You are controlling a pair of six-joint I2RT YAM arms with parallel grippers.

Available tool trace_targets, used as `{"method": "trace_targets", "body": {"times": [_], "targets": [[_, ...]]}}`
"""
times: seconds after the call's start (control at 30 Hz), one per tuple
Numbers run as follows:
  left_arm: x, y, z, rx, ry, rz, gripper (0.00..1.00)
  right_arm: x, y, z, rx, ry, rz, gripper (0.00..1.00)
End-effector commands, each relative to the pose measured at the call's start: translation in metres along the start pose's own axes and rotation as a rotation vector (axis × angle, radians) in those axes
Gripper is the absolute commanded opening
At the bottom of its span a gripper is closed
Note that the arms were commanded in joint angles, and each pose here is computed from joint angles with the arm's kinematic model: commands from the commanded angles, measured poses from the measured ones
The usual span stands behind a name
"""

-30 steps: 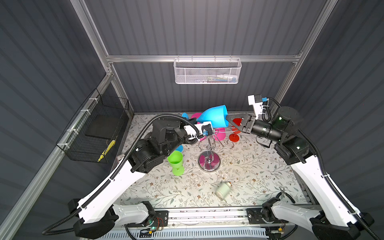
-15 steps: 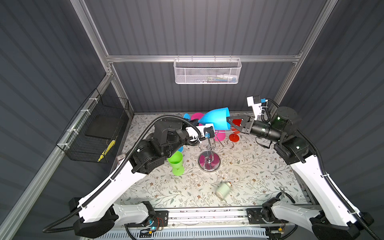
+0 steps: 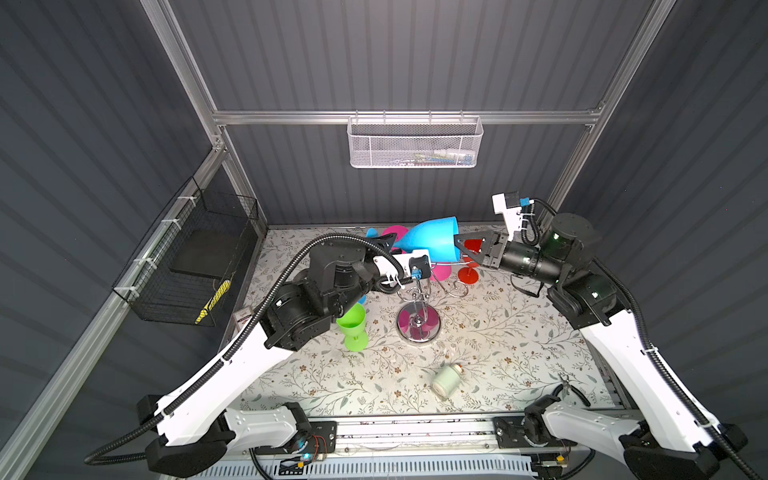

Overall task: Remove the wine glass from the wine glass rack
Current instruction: 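Grasp the blue glass's bowl rim with the right gripper, then carry the blue glass away and lower it upright onto the table with the right gripper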

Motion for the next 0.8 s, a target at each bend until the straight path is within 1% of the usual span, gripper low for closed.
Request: {"method": "trace_targets", "body": {"times": [0.0, 0.07, 0.27, 0.37, 0.5, 0.63, 0.7, 0.77], "targets": [[0.003, 0.008, 0.000, -0.017, -0.036, 0.023, 0.50, 0.014, 0.004, 0.007, -0.021, 0.038, 0.049, 0.00], [0.004, 0.009, 0.000, -0.025, -0.032, 0.029, 0.57, 0.014, 0.004, 0.007, -0.024, 0.038, 0.051, 0.00], [0.007, 0.016, 0.000, -0.043, -0.009, 0.040, 0.73, 0.016, 0.004, 0.010, -0.050, 0.047, 0.054, 0.00], [0.008, 0.020, 0.000, -0.051, 0.002, 0.042, 0.79, 0.018, 0.005, 0.013, -0.073, 0.058, 0.053, 0.00], [0.013, 0.030, 0.000, -0.087, 0.057, 0.062, 0.83, 0.023, 0.010, 0.024, -0.144, 0.112, 0.014, 0.00], [0.021, 0.046, 0.000, -0.139, 0.129, 0.104, 0.85, 0.027, 0.026, 0.044, -0.284, 0.202, -0.090, 0.00], [0.024, 0.053, -0.001, -0.154, 0.156, 0.116, 0.85, 0.027, 0.038, 0.055, -0.364, 0.244, -0.170, 0.00], [0.025, 0.058, -0.003, -0.161, 0.177, 0.121, 0.86, 0.026, 0.055, 0.066, -0.482, 0.293, -0.316, 0.00]]}}
Point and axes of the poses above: each gripper's point midway between its finger pads, its own y axis back along the fingers, its own x axis along the line the jaws close on, z = x × y, the point moved 9 cm from there along y, back along the fingers
